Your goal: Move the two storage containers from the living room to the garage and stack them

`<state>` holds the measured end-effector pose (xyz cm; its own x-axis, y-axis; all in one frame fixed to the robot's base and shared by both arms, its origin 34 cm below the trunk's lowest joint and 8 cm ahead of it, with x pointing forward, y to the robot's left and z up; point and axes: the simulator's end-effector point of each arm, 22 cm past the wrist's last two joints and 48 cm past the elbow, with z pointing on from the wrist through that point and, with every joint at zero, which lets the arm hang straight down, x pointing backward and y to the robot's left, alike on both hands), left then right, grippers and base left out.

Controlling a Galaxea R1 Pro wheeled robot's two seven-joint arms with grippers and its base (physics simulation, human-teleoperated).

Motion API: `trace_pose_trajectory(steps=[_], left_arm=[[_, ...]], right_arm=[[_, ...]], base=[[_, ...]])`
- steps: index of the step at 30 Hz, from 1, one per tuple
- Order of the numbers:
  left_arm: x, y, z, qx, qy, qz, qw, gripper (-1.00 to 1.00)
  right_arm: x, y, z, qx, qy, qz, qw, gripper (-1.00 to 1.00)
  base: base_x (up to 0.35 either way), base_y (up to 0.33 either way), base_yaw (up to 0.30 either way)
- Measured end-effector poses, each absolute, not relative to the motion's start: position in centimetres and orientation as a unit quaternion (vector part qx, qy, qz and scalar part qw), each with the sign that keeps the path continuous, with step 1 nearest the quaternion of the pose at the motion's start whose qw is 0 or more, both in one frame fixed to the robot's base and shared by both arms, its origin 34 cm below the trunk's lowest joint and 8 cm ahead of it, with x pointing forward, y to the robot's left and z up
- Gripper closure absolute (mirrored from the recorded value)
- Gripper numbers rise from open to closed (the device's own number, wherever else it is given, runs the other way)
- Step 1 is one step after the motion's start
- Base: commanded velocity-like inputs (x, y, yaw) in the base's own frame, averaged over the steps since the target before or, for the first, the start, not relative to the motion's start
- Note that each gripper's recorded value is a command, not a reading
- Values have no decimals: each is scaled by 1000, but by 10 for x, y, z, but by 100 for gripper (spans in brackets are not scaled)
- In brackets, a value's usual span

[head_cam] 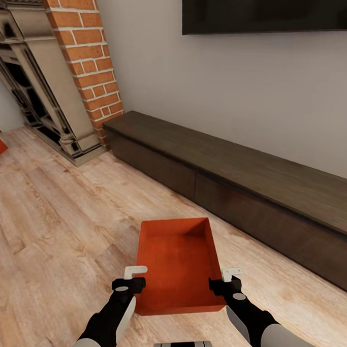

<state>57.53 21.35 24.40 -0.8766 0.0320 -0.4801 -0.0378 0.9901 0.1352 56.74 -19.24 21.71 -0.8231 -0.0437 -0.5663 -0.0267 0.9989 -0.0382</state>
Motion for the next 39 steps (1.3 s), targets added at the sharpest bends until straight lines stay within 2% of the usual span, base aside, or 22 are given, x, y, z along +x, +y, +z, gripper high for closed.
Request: trace_pose_trajectory(steps=[39], left_arm=[[570,211,226,-11,967,65,246,-100]], right_arm=[[563,-193,199,-18,954,-14,298,-100]], base=[[0,0,0]])
